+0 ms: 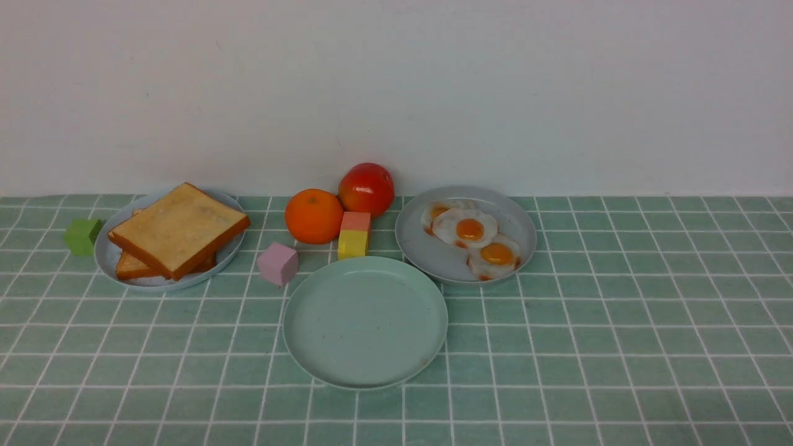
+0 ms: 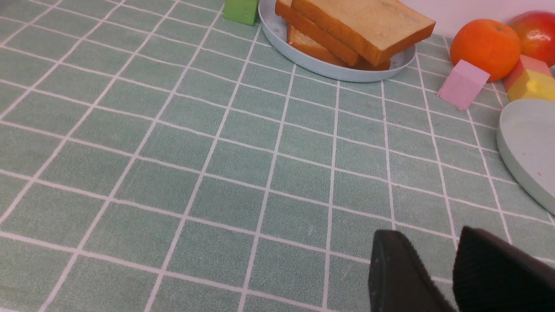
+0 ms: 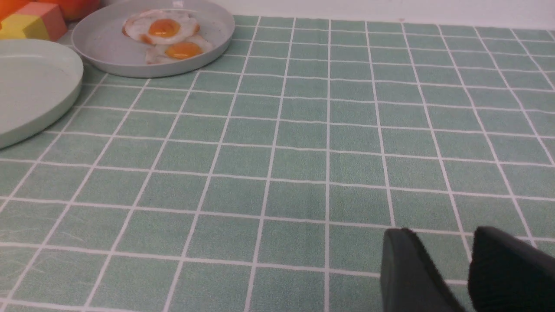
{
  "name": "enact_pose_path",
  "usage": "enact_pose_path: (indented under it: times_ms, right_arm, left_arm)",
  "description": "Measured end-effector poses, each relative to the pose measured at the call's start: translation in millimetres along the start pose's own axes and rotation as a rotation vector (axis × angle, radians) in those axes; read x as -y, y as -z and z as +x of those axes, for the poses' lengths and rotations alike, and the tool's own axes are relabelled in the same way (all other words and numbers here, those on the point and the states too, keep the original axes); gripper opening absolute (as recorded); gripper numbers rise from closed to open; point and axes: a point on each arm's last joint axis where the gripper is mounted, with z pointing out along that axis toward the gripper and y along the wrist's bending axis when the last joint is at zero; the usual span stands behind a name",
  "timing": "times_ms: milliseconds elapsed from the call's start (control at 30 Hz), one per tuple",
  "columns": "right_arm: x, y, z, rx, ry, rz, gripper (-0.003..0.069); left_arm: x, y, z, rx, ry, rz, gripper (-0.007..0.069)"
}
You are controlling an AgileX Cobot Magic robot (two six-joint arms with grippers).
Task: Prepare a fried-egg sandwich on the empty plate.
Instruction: Use the left arm to grab a slice of bread
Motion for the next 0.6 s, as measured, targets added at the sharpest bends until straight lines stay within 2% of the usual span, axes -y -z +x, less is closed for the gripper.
enact_pose_path:
  times_ms: [600]
  right_arm:
    - [0.0, 0.0, 0.0, 0.0, 0.0, 0.0, 0.0239]
  left_arm:
    - [1.0, 0.0, -2.0, 0.021, 0.014, 0.011, 0.0228]
